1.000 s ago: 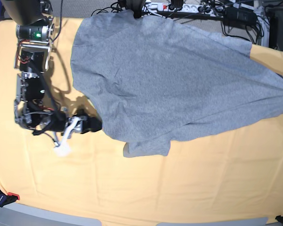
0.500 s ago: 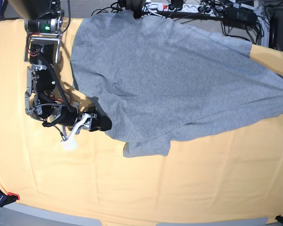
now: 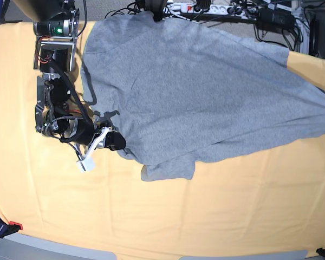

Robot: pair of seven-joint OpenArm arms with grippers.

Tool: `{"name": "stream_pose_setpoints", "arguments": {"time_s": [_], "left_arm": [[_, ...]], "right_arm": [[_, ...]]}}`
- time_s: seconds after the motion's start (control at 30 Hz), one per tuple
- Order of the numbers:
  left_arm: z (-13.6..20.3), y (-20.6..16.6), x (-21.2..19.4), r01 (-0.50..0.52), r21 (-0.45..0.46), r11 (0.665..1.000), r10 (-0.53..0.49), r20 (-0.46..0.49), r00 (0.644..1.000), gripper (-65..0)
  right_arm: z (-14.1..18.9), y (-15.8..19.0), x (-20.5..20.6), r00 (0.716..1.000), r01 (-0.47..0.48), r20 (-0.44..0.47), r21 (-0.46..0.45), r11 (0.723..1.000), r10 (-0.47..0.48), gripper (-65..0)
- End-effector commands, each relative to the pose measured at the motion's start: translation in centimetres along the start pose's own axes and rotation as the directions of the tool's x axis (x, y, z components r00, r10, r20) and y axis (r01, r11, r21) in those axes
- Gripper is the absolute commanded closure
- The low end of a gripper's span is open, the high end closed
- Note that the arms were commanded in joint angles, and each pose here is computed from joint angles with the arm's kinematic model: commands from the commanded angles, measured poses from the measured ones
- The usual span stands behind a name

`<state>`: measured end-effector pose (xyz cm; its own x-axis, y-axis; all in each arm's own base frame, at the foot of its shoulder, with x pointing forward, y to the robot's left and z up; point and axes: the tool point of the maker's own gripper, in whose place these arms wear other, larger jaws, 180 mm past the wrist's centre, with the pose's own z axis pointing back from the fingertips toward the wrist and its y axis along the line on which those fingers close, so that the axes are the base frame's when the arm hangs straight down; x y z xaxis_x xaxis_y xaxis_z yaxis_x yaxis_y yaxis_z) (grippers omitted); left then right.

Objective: Layout the t-shirt on the table in an organized manner, then fold the t-shirt properly
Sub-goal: 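Drag the grasped hem corner with the right gripper away from the left gripper, then pull the hem taut between both grippers and release it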

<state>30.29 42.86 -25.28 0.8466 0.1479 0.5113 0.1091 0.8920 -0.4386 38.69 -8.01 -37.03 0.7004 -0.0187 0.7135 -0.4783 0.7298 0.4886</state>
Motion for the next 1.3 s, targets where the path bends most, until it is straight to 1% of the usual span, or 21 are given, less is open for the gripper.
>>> {"name": "stream_pose_setpoints", "arguments": {"time_s": [0.0,0.1,0.2,0.3,0.43,0.53,0.6,0.7,0.9,0.97,1.03,1.07,1.13,1.27], "left_arm": [[2.1,-0.1,2.3,0.026,0.02,0.999,-0.028,0.067,0.997,0.0],[2.4,-0.8,3.9,0.049,0.008,0.999,-0.05,0.109,0.993,0.0],[2.9,-1.5,5.7,0.079,-0.002,0.997,-0.078,0.155,0.985,0.0],[3.2,-2.4,7.5,0.106,-0.017,0.994,-0.1,0.209,0.973,0.0],[3.1,-4.3,11.1,0.139,-0.06,0.988,-0.109,0.352,0.93,0.0],[1.9,-6.0,12.8,0.16,-0.115,0.98,-0.099,0.412,0.906,0.0],[0.5,-7.4,13.5,0.173,-0.162,0.972,-0.089,0.428,0.9,0.0],[-2.0,-9.4,13.8,0.184,-0.233,0.955,-0.067,0.433,0.899,0.0],[-6.5,-12.8,13.5,0.187,-0.351,0.918,-0.027,0.415,0.909,0.0],[-7.5,-13.8,13.5,0.189,-0.378,0.906,-0.018,0.412,0.911,0.0],[-8.0,-14.6,13.7,0.195,-0.398,0.896,-0.013,0.415,0.91,0.0],[-8.0,-15.0,14.1,0.2,-0.404,0.893,-0.01,0.426,0.905,0.0],[-8.3,-14.9,14.8,0.209,-0.374,0.903,-0.024,0.442,0.897,0.0],[-7.8,-14.1,17.2,0.228,-0.278,0.933,-0.051,0.524,0.85,0.0]], "right_arm": [[0.8,-0.3,3.3,0.996,-0.026,0.08,-0.004,1.0,0.026,0.0],[2.6,-1.6,5.7,0.988,-0.024,0.152,-0.045,0.999,0.031,0.0],[5.4,-3.2,7.6,0.978,-0.053,0.195,-0.119,0.991,0.075,0.0],[8.3,-4.7,8.9,0.97,-0.084,0.208,-0.187,0.979,0.123,0.0],[11.7,-6.3,10.3,0.96,-0.145,0.194,-0.271,0.952,0.202,0.0],[13.9,-7.6,10.8,0.955,-0.18,0.166,-0.328,0.927,0.244,0.0],[15.1,-8.4,11.1,0.954,-0.197,0.144,-0.361,0.912,0.263,0.0],[16.8,-9.8,11.2,0.952,-0.224,0.098,-0.417,0.881,0.289,0.0],[18.8,-10.8,11.6,0.947,-0.246,0.073,-0.459,0.854,0.312,0.0],[19.2,-11.3,11.6,0.946,-0.257,0.05,-0.486,0.835,0.32,0.0],[19.8,-12.2,11.9,0.948,-0.235,0.058,-0.536,0.811,0.312,0.0],[20.0,-12.5,12.1,0.948,-0.229,0.06,-0.556,0.799,0.313,0.0],[20.2,-12.8,12.3,0.945,-0.229,0.06,-0.576,0.784,0.321,0.0],[20.3,-12.8,12.7,0.937,-0.235,0.077,-0.583,0.778,0.341,0.0]]}}
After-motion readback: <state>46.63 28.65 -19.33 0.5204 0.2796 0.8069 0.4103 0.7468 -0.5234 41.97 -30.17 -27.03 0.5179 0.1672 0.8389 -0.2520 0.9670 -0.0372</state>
